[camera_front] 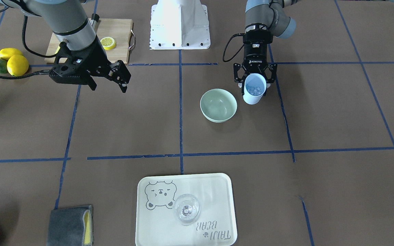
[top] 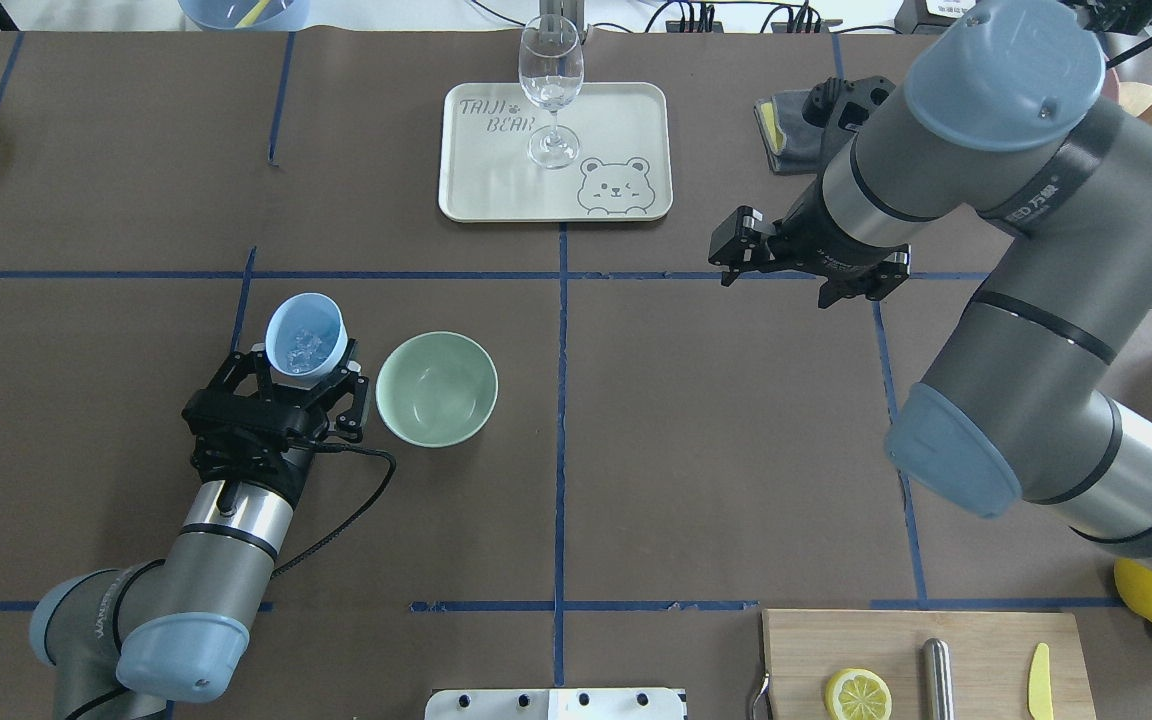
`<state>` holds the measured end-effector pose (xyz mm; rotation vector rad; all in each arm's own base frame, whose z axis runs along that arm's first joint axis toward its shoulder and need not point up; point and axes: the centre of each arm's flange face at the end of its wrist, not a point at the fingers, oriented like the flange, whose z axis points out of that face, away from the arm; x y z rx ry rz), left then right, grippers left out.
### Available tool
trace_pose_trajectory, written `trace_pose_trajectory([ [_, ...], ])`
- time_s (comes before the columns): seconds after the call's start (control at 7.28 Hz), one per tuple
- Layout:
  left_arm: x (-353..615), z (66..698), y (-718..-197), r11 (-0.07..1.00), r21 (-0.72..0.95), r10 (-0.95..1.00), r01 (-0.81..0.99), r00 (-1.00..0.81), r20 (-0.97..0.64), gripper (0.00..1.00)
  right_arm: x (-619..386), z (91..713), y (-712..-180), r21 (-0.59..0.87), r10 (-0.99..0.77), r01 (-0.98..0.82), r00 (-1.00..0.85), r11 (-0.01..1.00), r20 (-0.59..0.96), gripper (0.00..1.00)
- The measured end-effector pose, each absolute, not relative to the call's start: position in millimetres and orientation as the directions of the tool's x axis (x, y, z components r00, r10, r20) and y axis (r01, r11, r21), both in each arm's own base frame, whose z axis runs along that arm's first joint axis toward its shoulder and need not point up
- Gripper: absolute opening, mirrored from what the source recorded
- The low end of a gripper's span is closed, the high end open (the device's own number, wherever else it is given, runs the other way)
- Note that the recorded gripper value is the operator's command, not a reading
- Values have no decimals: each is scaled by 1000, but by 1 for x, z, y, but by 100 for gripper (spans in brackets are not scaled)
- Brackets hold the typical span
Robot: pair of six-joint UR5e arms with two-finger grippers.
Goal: Pour ice into bowl
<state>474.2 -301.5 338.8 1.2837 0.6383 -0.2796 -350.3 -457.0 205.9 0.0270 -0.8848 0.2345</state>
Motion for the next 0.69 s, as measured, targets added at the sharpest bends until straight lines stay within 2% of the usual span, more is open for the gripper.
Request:
trace_pose_trajectory([
  [0.41,508,285,-301,336,780,207,528,766,-608,0,-347,210,-459,-75,195,-217,612,973,766,100],
  [0.69,520,278,-301,340,829,237,444,813,-532,0,-345,211,-460,-73,194,-217,614,973,765,100],
])
